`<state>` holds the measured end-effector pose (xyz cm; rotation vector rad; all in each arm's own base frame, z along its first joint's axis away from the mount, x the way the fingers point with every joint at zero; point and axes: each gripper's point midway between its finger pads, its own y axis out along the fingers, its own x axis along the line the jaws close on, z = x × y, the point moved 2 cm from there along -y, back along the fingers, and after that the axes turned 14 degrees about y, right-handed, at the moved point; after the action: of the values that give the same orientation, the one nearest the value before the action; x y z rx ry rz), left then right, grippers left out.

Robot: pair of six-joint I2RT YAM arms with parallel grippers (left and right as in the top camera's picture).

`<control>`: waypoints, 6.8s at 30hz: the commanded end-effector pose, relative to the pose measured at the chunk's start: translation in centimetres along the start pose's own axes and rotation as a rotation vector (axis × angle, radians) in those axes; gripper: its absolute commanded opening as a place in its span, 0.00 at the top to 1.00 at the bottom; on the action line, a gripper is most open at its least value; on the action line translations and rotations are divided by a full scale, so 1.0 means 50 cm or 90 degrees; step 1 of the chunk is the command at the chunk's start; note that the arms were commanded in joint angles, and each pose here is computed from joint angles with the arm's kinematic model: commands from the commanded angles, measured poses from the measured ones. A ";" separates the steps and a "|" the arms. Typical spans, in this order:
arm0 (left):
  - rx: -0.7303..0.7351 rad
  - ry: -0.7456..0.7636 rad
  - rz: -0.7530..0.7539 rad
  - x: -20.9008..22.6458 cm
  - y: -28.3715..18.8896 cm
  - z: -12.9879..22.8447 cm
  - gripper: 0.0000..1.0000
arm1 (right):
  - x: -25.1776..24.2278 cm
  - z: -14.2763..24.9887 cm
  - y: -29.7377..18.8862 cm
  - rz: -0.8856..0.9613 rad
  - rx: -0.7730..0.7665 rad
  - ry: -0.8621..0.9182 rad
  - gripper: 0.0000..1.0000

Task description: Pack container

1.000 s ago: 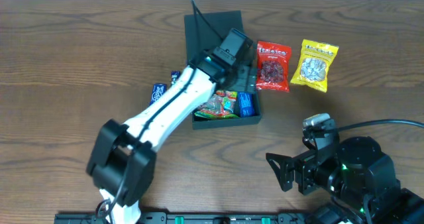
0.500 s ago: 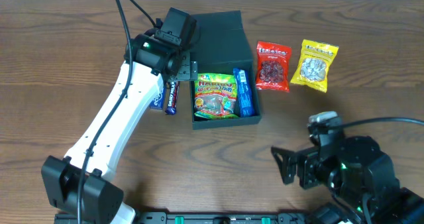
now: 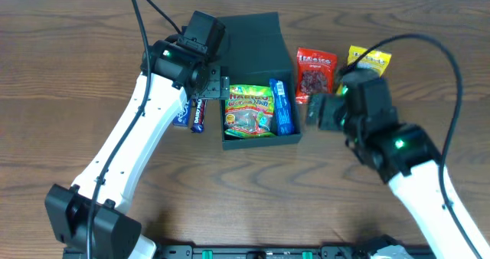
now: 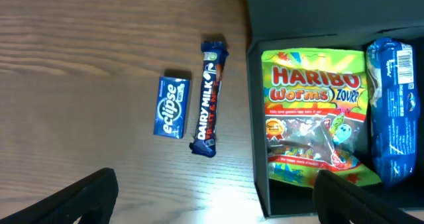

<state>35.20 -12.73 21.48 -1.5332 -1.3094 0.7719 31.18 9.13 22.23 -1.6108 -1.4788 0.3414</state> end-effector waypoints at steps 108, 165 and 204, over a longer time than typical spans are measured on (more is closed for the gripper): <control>-0.256 -0.004 0.091 0.067 -0.407 0.216 0.05 | 0.271 0.116 0.163 -0.524 -0.002 -0.962 0.99; -0.241 0.033 0.083 0.068 -0.402 0.228 0.05 | 0.360 0.136 0.277 -0.491 0.114 -0.461 0.99; -0.219 0.037 0.081 0.069 -0.396 0.243 0.05 | 0.244 -0.136 0.034 -0.322 -0.090 -0.272 0.99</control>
<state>17.76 -6.78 35.71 -1.9097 -1.3660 0.6203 38.78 21.37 30.01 -1.0261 -2.3416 0.2809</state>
